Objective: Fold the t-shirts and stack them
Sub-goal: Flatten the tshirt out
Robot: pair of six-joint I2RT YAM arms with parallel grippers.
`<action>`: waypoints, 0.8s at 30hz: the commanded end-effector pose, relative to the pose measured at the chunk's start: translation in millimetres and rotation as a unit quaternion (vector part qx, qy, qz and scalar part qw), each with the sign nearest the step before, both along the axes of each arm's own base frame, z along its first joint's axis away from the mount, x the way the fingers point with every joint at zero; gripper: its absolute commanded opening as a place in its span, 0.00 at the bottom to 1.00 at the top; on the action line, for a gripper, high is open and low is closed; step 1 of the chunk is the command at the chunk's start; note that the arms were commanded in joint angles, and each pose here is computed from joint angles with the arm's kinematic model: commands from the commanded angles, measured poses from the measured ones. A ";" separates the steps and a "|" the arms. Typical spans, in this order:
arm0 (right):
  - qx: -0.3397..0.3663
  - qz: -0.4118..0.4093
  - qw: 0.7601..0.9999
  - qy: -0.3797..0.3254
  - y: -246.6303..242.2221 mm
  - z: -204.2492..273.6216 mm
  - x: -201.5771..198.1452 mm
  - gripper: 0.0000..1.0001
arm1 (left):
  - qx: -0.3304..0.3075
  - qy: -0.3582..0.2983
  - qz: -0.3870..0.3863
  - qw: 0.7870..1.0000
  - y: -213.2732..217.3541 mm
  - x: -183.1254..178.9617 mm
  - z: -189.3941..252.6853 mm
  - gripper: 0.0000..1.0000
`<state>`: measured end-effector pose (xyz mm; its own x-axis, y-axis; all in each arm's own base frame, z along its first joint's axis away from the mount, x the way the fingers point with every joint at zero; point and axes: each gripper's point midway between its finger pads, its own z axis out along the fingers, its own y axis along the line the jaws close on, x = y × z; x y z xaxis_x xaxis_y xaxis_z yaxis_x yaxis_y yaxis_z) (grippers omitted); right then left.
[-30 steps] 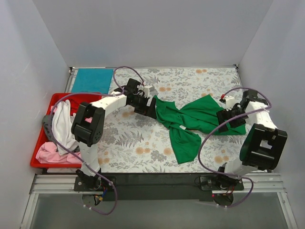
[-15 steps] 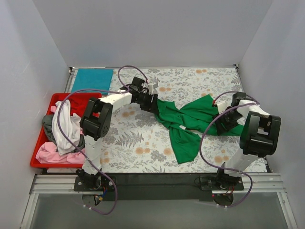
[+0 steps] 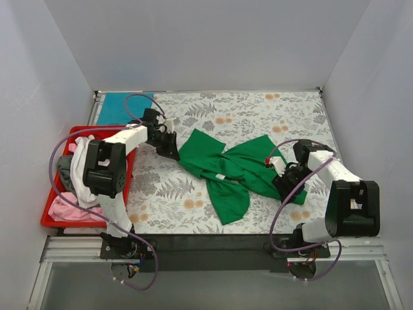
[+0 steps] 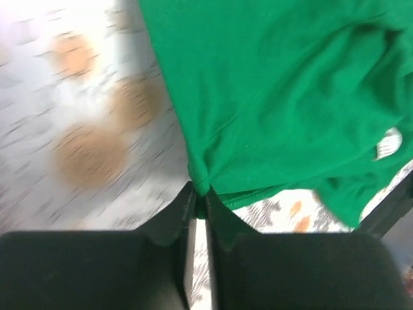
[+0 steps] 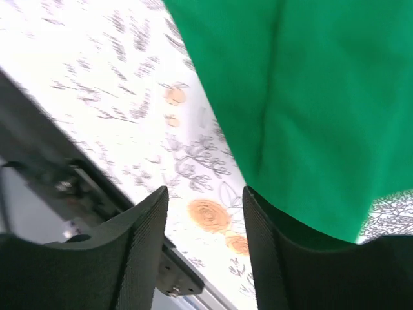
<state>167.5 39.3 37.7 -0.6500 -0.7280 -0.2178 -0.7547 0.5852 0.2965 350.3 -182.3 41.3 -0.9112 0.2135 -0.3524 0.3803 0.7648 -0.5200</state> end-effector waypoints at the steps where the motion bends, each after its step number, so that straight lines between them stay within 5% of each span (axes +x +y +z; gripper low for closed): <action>1: 0.096 0.008 0.995 -0.013 27.3 45.4 4.0 0.57 | 0.014 -0.075 -0.050 0.996 23.7 -1.6 49.5 0.13; 3: 0.117 -0.035 0.990 -0.073 17.1 73.8 45.5 0.63 | 0.011 -0.100 -0.057 0.993 23.5 3.0 62.8 0.34; 6: 0.131 -0.084 0.981 -0.114 4.7 102.9 101.2 0.64 | 0.020 -0.151 -0.038 0.988 23.9 30.2 82.2 0.50; 11: 0.135 -0.148 0.971 -0.129 -1.3 112.9 173.0 0.66 | 0.033 -0.185 -0.018 0.982 21.5 80.0 96.6 0.53; 15: 0.114 -0.160 0.968 -0.155 7.3 102.1 231.3 0.67 | 0.059 -0.181 -0.018 0.982 13.0 118.0 68.3 0.58; 24: 0.068 -0.163 0.969 -0.172 47.2 53.2 290.5 0.72 | 0.120 -0.193 -0.023 0.974 -1.7 160.5 24.5 0.59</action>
